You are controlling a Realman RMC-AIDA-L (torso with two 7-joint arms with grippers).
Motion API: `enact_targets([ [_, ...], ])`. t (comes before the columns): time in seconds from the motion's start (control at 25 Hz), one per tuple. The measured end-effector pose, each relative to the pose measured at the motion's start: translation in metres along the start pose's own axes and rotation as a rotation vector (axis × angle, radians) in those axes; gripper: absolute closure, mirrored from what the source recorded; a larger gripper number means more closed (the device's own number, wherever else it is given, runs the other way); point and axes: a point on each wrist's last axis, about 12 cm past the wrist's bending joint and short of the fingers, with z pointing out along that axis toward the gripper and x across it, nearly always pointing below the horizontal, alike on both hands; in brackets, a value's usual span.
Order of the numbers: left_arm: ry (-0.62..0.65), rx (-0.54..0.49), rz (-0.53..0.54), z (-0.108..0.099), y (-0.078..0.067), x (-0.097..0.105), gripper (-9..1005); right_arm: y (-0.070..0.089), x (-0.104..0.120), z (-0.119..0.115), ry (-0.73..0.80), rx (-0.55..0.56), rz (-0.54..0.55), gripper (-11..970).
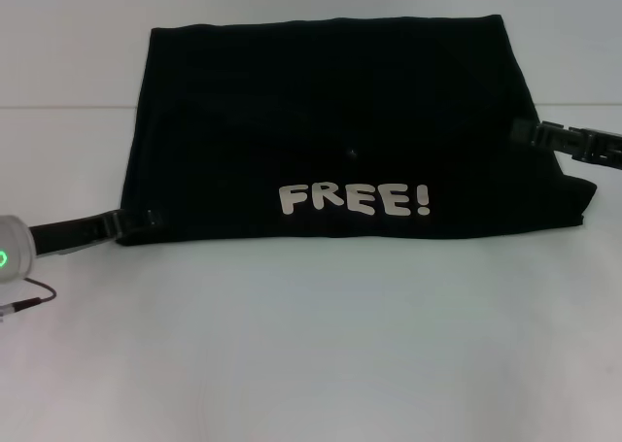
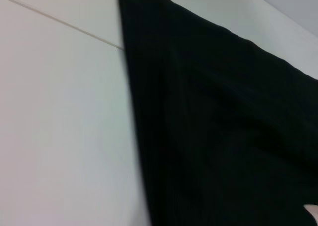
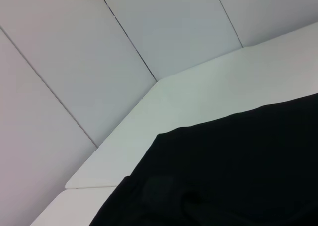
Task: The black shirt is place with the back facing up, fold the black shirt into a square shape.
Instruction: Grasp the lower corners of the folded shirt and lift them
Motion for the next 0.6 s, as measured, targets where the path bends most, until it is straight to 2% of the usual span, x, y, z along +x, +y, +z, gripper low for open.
enact_targets([
  [0.2, 0.005, 0.009, -0.004, 0.0020, -0.0034, -0.0019, 323, -0.0001, 0.0001, -0.0001, -0.001, 0.001, 0.001, 189],
  [0.48, -0.019, -0.027, -0.062, 0.0007, 0.0007, -0.0083, 337, -0.0005, -0.0013, -0.0008, -0.003, 0.001, 0.007, 188],
  [0.6, -0.015, -0.031, -0.060, 0.0014, 0.0003, -0.0087, 444, -0.0004, -0.0022, -0.0018, 0.000, -0.004, 0.006, 187],
])
